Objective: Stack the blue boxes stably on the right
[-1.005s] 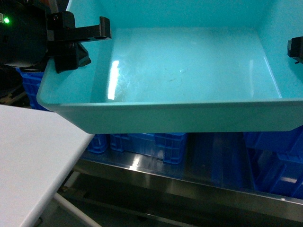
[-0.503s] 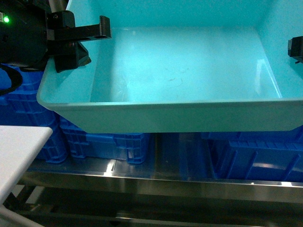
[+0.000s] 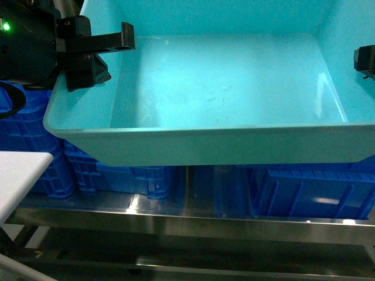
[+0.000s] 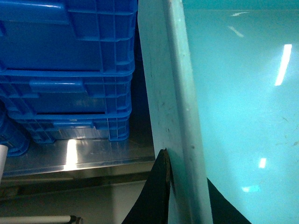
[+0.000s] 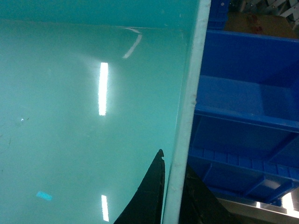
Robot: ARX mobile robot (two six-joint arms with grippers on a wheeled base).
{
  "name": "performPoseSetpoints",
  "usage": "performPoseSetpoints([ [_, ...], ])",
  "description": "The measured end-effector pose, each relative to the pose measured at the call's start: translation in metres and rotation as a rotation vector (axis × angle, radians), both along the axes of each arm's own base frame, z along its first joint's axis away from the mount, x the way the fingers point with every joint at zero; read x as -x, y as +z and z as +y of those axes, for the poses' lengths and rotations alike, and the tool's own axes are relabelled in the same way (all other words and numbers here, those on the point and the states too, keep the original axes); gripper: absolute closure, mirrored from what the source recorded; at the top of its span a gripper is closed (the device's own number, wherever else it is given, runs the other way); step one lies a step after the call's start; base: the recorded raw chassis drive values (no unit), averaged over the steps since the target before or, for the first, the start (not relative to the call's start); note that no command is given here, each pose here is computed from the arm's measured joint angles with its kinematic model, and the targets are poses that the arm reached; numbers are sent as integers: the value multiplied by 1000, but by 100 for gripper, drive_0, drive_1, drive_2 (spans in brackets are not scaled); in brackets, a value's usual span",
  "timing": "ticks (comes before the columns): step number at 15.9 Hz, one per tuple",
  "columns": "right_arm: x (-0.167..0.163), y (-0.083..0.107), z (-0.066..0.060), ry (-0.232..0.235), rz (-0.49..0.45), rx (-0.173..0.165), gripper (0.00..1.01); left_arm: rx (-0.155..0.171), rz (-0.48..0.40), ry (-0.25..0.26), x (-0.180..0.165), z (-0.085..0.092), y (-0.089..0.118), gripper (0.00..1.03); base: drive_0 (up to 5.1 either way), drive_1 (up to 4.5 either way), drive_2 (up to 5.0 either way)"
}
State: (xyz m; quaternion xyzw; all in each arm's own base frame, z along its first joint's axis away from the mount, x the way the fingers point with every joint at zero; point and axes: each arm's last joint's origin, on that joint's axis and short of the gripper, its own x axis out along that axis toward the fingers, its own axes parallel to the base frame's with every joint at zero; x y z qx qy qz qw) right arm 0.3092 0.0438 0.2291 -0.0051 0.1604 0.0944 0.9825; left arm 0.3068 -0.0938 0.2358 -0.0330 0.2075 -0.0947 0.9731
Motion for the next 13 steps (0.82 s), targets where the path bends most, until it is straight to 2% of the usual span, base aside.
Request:
performPoseSetpoints([
  [2,0,0,0,0,-1,1,94,1,-2,-1,0,0,0,98,-166,-166,-166],
  [13,0,-1,0,0,4,2,94,-1,0,-1,0,0,0,98,387,34,-439],
])
